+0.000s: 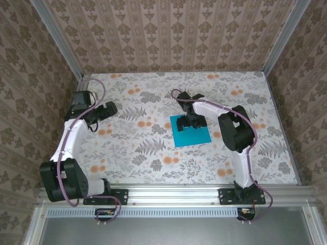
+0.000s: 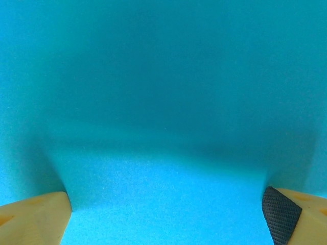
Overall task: Fold a paper plane with a square sheet of paper (pick it up from the middle)
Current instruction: Fold the square sheet of paper in half at the center of the table.
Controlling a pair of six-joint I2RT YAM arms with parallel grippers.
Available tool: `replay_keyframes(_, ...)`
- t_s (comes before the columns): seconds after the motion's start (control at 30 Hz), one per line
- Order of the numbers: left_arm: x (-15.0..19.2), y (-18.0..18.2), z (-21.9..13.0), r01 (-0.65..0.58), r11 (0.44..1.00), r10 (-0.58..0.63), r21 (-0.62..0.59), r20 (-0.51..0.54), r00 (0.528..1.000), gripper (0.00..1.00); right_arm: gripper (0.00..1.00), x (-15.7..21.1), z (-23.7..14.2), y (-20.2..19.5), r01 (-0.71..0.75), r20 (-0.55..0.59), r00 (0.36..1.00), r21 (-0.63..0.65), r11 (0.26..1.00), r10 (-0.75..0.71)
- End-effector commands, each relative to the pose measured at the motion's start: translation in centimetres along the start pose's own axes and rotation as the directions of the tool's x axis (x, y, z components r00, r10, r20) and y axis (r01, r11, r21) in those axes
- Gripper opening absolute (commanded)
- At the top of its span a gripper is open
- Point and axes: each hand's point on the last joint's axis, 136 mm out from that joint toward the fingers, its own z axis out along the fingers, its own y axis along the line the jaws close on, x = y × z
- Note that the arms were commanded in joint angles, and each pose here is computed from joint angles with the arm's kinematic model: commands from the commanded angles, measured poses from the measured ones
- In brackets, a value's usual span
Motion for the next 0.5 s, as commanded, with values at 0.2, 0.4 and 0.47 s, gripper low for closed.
replay_keyframes(0.2,-0.8,-0.5,-0.4,-0.042,0.999,0.042,-0.006,0.008,0.999,1.00,0.98,3.6,4.0,-1.5,-0.023,-0.133,0.991,0.044,0.999,0.029)
replay_keyframes(0.4,-0.7,-0.6,-0.4,-0.045,0.999,0.045,-0.010,0.004,0.999,1.00,0.95,3.7,4.1,-1.7,-0.033,-0.130,0.991,0.041,0.999,0.038)
replay_keyframes(0.47,-0.6,-0.6,-0.4,-0.046,0.999,0.046,-0.012,0.003,0.999,1.00,0.93,3.6,4.1,-1.7,-0.037,-0.125,0.991,0.039,0.999,0.042)
